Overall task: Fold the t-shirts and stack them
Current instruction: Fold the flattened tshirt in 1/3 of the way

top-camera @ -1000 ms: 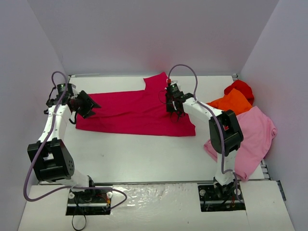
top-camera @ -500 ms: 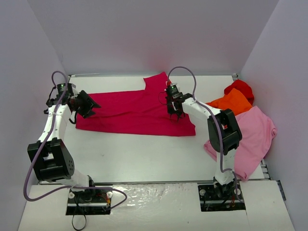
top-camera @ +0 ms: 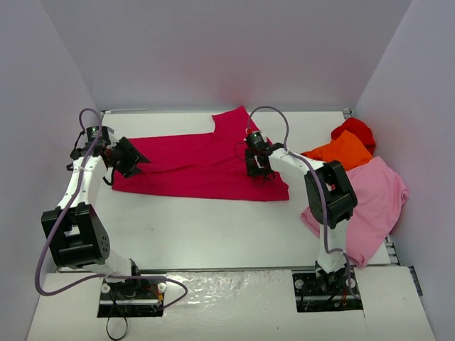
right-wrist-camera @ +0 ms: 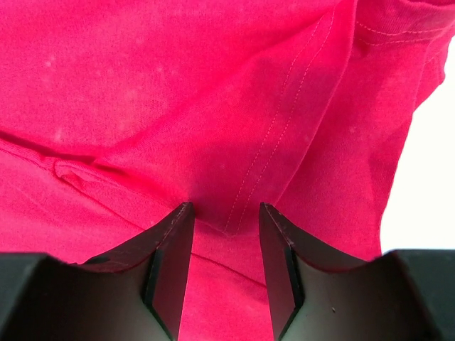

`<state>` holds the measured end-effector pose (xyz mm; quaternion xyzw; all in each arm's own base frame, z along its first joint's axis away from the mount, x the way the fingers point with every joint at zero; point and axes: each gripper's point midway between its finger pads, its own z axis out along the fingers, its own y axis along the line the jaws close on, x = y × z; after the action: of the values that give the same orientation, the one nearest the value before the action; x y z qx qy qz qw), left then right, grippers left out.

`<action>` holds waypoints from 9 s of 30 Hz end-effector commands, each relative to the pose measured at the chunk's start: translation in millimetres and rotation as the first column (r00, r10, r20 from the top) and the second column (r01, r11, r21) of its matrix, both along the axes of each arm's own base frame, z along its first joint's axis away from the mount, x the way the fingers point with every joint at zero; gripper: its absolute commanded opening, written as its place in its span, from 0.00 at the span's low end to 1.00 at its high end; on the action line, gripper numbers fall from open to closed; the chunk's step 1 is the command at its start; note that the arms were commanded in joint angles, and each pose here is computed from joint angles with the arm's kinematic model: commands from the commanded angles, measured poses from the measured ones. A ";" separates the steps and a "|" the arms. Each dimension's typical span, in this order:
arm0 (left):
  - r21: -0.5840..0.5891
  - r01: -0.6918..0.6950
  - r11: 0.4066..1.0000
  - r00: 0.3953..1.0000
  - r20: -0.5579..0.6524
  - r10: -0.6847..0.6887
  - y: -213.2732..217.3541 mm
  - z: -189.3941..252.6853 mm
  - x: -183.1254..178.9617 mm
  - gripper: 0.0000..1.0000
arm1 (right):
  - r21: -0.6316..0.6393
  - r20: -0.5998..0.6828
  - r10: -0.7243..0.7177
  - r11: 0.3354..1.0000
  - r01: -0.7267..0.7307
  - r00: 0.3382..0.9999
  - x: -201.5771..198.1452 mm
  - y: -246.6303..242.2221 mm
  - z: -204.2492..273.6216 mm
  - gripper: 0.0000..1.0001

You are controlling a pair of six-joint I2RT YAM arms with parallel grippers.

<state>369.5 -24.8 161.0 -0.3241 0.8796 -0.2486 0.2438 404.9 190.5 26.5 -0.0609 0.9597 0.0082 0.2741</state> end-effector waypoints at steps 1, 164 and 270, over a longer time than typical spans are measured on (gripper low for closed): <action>0.016 0.013 1.000 0.993 0.116 -0.014 0.2 33.2 9.2 0.44 | -0.026 0.051 -0.010 1.000 0.012 0.999 8.3 -3.3 10.7 0.39; 0.401 -0.013 0.916 0.999 0.037 -0.002 20.8 31.0 -67.0 0.36 | 0.644 0.278 0.488 0.544 -0.537 0.827 -16.1 334.8 36.3 0.13; 0.715 0.670 0.202 0.742 -0.631 -0.227 -54.6 -102.0 -65.4 0.36 | 0.463 0.302 0.205 0.822 -0.331 0.931 -83.0 78.9 138.7 0.43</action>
<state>292.0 -80.2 34.8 0.1234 0.9436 0.2982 0.0734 314.3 266.4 141.1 -0.1243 0.8830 0.2790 0.3564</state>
